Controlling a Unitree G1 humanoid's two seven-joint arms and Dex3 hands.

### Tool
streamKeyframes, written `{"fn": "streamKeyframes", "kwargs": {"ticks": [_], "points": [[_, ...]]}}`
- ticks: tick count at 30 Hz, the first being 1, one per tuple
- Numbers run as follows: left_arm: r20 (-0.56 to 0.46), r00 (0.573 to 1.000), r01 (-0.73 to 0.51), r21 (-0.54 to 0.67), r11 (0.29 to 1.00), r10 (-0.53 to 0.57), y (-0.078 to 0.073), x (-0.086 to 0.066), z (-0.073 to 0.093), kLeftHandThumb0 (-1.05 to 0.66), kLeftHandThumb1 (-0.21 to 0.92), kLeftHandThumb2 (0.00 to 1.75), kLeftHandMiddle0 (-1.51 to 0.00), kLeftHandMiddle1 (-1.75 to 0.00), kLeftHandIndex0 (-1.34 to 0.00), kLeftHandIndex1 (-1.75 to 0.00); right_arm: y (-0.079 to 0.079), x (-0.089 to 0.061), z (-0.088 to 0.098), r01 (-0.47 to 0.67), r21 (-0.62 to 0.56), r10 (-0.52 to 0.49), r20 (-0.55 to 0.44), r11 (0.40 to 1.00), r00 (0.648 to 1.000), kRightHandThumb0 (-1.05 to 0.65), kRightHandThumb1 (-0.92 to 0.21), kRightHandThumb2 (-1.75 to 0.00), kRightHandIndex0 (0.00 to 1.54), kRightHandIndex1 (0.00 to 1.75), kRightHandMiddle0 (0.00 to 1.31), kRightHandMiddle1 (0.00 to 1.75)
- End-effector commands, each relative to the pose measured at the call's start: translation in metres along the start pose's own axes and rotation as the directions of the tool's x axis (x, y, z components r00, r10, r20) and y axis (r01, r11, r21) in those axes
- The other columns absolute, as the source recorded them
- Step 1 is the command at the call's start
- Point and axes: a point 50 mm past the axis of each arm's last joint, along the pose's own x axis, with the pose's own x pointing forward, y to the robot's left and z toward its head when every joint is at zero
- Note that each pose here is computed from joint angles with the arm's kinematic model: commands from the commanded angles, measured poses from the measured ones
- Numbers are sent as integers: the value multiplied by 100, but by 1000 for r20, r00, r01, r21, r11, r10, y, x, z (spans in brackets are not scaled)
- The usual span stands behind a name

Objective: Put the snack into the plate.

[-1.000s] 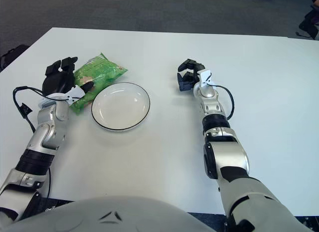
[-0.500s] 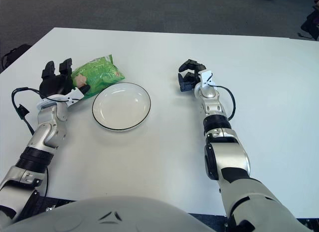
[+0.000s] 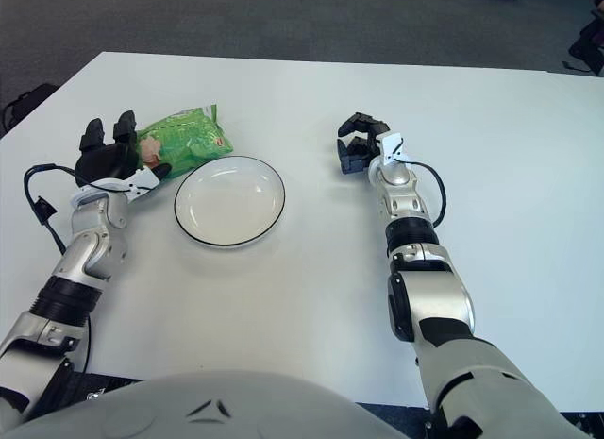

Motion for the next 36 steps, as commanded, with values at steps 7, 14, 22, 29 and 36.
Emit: {"fn": "streamKeyframes", "kwargs": {"ticks": [7, 14, 22, 29, 36], "points": [[29, 991, 133, -52, 990, -131, -2, -6, -6, -105, 92, 58, 0, 0, 0, -17, 10, -16, -52, -38, 7, 38, -230, 999, 972, -1, -5, -156, 79, 175, 70, 154], [94, 950, 303, -71, 950, -296, -11, 4, -16, -105, 92, 62, 0, 0, 0, -16, 10, -17, -51, -33, 7, 34, -229, 999, 973, -1, -6, -155, 79, 175, 70, 153], [199, 887, 429, -21, 903, -417, -23, 20, -25, -105, 92, 66, -1, 0, 0, -35, 9, -17, -51, -30, -1, 29, -228, 1000, 973, -1, -6, -154, 78, 175, 70, 153], [222, 856, 467, 53, 883, -466, -27, 42, -37, -105, 92, 66, -7, -4, 0, -53, 9, -18, -51, -35, 1, 34, -229, 999, 973, -1, -7, -154, 78, 175, 70, 152], [217, 866, 445, 74, 892, -450, -32, 50, -41, -105, 92, 64, -14, -7, 0, -63, 9, -18, -51, -43, 17, 46, -229, 999, 972, -1, -6, -154, 79, 175, 70, 153]]}}
